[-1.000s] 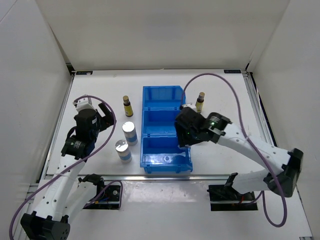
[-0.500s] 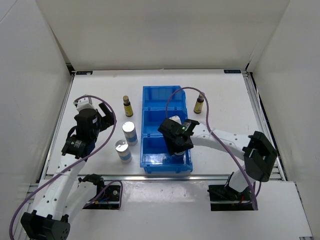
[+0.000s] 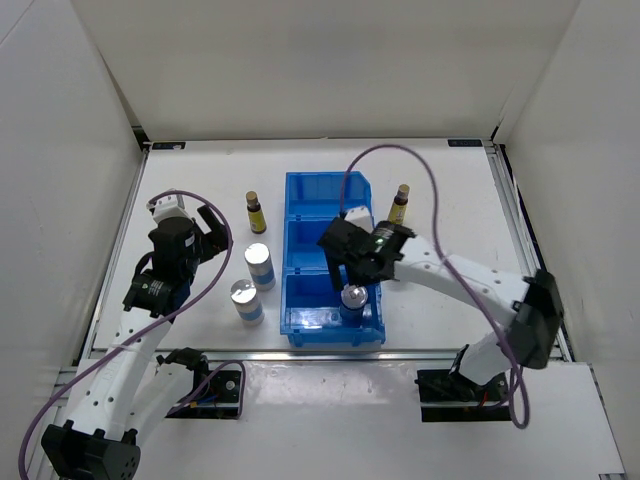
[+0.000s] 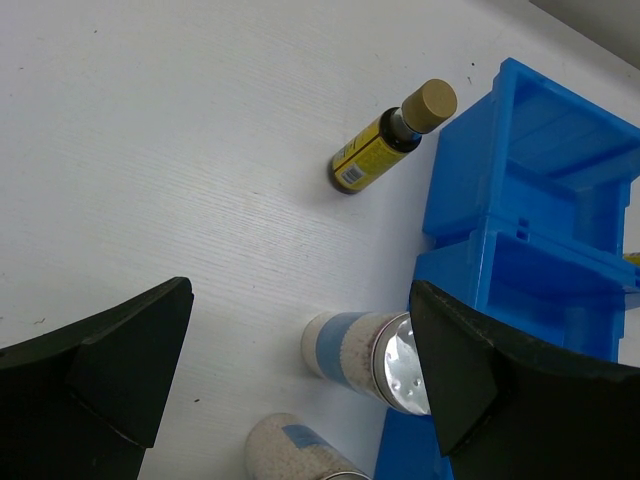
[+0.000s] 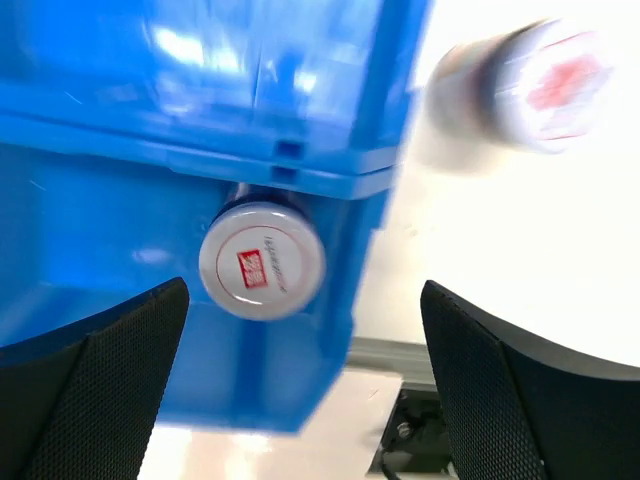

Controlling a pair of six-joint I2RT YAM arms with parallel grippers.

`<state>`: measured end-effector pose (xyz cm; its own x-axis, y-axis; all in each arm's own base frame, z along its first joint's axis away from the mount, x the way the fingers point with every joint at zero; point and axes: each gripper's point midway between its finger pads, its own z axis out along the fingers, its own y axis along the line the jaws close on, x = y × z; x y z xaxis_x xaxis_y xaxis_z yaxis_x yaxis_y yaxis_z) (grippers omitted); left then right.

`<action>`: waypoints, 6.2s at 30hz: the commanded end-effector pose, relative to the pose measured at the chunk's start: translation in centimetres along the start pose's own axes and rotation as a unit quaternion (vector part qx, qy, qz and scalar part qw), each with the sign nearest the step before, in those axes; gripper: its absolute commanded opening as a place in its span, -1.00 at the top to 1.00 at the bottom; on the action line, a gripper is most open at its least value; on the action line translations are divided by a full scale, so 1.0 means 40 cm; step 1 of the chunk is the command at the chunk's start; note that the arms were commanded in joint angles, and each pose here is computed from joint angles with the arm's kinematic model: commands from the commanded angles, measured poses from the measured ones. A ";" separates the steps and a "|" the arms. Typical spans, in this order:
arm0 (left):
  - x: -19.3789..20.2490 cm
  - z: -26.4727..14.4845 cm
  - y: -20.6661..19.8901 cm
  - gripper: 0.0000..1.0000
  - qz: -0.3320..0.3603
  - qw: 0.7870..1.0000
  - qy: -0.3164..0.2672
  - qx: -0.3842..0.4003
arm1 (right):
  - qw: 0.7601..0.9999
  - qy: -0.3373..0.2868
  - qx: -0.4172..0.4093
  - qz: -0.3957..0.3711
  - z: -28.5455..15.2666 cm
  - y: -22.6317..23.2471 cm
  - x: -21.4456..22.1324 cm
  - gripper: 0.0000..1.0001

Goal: Organize the condiment bottles

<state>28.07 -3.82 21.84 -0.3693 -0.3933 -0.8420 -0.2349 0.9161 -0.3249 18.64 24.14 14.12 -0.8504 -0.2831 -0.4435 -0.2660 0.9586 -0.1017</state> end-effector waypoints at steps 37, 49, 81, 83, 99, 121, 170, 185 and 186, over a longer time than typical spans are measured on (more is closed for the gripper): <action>-0.033 -0.014 -0.009 -1.00 0.000 1.000 -0.015 0.002 | 0.991 0.023 0.037 0.126 0.156 -0.354 -0.128 0.06; -0.024 -0.004 -0.007 -1.00 0.003 1.000 -0.008 -0.002 | 0.986 -0.138 0.042 0.088 -0.111 -0.323 -0.244 0.66; -0.018 0.000 -0.010 -1.00 0.004 1.000 -0.002 0.000 | 0.982 0.060 0.003 0.178 0.309 -0.399 -0.192 -0.49; -0.018 0.000 -0.010 -1.00 0.004 1.000 -0.002 0.000 | 0.982 0.059 0.008 0.177 0.310 -0.403 -0.192 -0.35; -0.018 0.000 -0.010 -1.00 0.004 1.000 -0.002 0.000 | 0.991 0.002 0.049 0.126 0.076 -0.380 -0.144 0.85; -0.015 0.006 -0.006 -1.00 0.005 1.000 0.000 -0.006 | 0.982 -0.148 -0.099 -0.065 -0.236 0.018 -0.194 1.00; -0.006 0.010 0.001 -1.00 0.019 1.000 0.012 -0.014 | 0.970 -0.141 -0.164 -0.109 -0.211 0.253 -0.155 -1.00; 0.037 -0.023 -0.147 -1.00 0.097 0.978 0.078 0.168 | 0.962 -0.168 -0.155 -0.150 -0.226 0.317 -0.245 -1.00; 0.043 -0.028 -0.157 -1.00 0.101 0.975 0.083 0.182 | 0.964 -0.171 -0.148 -0.144 -0.227 0.302 -0.243 -1.00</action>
<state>28.41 -7.36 20.85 -0.5192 -0.2514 -0.8168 -0.0184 0.9588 -0.2834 19.65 39.60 22.96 -0.5621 -0.4917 -0.6650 -0.6422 0.7662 -0.0238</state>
